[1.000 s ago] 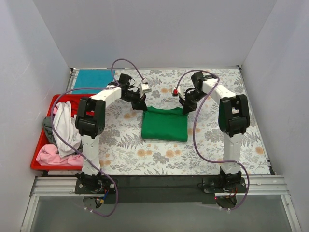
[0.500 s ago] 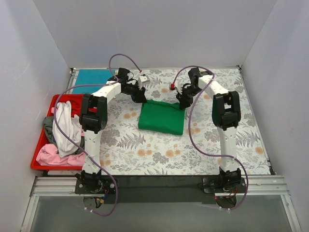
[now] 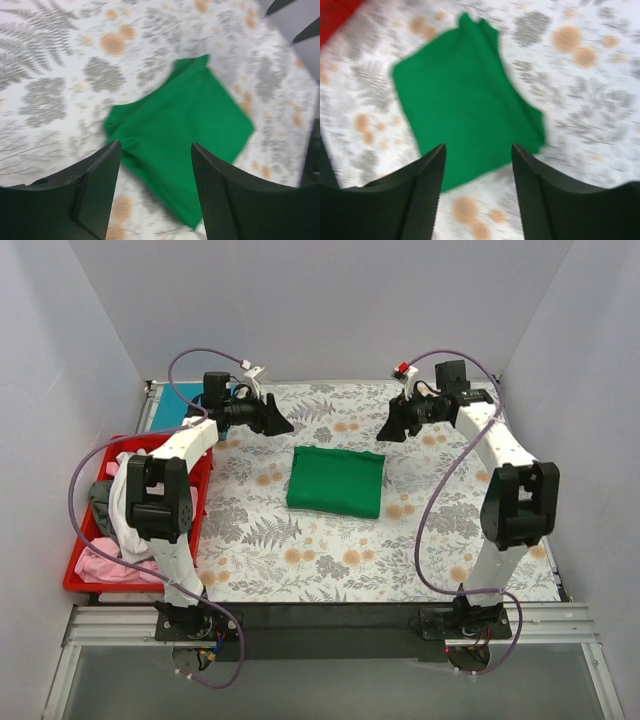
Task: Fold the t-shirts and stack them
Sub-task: Fold the tshirt
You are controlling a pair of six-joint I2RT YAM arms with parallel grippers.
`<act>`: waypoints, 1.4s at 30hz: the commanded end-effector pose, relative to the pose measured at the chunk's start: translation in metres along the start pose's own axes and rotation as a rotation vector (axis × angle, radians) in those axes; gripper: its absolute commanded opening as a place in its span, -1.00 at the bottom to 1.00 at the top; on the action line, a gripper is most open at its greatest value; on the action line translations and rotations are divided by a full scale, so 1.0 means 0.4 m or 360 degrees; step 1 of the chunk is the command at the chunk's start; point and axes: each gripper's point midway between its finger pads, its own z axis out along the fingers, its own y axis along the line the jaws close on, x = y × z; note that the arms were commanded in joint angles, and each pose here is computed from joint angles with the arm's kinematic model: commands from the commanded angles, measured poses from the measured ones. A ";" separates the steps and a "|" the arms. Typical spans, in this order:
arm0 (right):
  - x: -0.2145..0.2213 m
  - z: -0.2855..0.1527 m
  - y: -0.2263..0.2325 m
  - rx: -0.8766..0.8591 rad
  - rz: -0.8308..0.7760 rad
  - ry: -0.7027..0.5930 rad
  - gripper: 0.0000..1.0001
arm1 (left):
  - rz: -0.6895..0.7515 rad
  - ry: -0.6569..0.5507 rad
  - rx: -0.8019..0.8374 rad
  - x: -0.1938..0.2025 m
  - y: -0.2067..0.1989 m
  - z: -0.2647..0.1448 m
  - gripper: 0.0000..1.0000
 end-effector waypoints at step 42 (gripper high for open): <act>0.206 0.231 0.335 -0.0610 0.1279 0.0029 -0.36 | -0.1149 0.0308 0.0411 0.262 -0.317 0.147 -0.09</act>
